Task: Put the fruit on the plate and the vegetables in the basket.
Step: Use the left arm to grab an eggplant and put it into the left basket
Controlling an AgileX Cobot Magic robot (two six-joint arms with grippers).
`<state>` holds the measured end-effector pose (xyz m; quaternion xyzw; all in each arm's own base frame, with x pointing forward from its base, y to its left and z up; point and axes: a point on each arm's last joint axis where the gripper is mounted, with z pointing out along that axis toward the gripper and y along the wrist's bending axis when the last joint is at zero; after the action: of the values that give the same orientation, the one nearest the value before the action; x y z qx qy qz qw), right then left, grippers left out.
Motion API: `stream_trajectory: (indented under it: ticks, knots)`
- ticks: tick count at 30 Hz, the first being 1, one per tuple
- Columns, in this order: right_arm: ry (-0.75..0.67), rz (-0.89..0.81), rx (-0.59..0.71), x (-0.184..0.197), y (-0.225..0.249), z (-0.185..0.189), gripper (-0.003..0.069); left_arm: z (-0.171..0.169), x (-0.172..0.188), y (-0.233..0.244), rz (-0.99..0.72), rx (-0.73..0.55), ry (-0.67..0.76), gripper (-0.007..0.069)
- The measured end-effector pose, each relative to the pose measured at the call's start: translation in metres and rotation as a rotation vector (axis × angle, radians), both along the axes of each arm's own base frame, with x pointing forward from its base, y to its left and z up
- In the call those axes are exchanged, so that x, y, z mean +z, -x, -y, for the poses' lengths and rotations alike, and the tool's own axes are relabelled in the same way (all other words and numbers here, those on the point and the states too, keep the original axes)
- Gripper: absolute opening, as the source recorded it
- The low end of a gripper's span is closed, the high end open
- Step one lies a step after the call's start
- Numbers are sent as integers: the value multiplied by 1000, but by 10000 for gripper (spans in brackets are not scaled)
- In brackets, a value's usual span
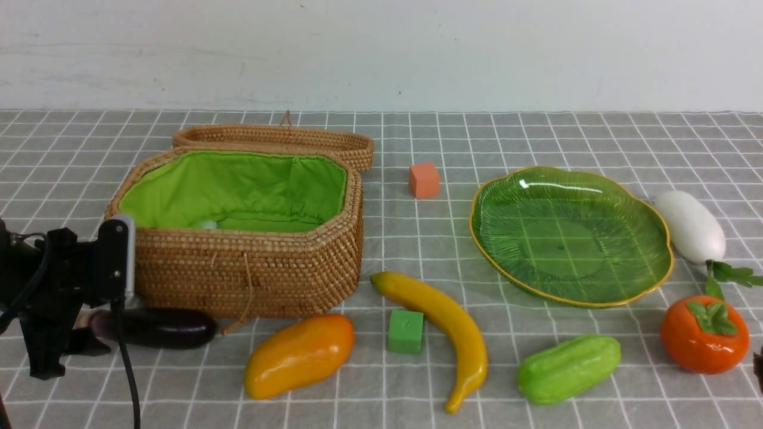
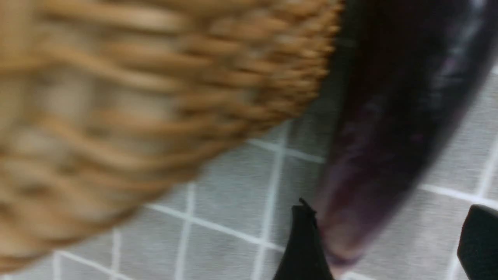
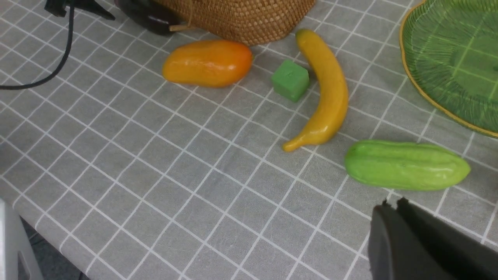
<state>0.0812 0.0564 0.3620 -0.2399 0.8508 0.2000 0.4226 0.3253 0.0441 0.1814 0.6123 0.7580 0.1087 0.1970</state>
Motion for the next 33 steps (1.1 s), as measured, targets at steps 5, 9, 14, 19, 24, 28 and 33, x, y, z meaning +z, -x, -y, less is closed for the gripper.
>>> stream_trajectory:
  ticks: [5, 9, 14, 19, 24, 28, 33]
  knots:
    - [-1, 0, 0, 0, 0, 0, 17, 0, 6, -9, -12, 2, 19, 490]
    - [-1, 0, 0, 0, 0, 0, 17, -1, -2, -11, -48, -4, 23, 490]
    - [-2, 0, 0, 0, 0, 0, 20, -1, -11, -11, -83, -37, -8, 490]
    - [-2, 1, 0, 0, 0, 0, 22, 10, -20, -13, -119, -99, -37, 469]
    - [-3, -1, 1, 0, 0, 0, 24, 22, -20, -14, -128, -86, -37, 371]
    - [-4, -2, 2, 0, 0, 0, 24, 23, -21, -14, -140, -42, -35, 312]
    - [-4, -3, 2, 0, 0, 0, 25, 21, -20, -10, -184, -51, -74, 312]
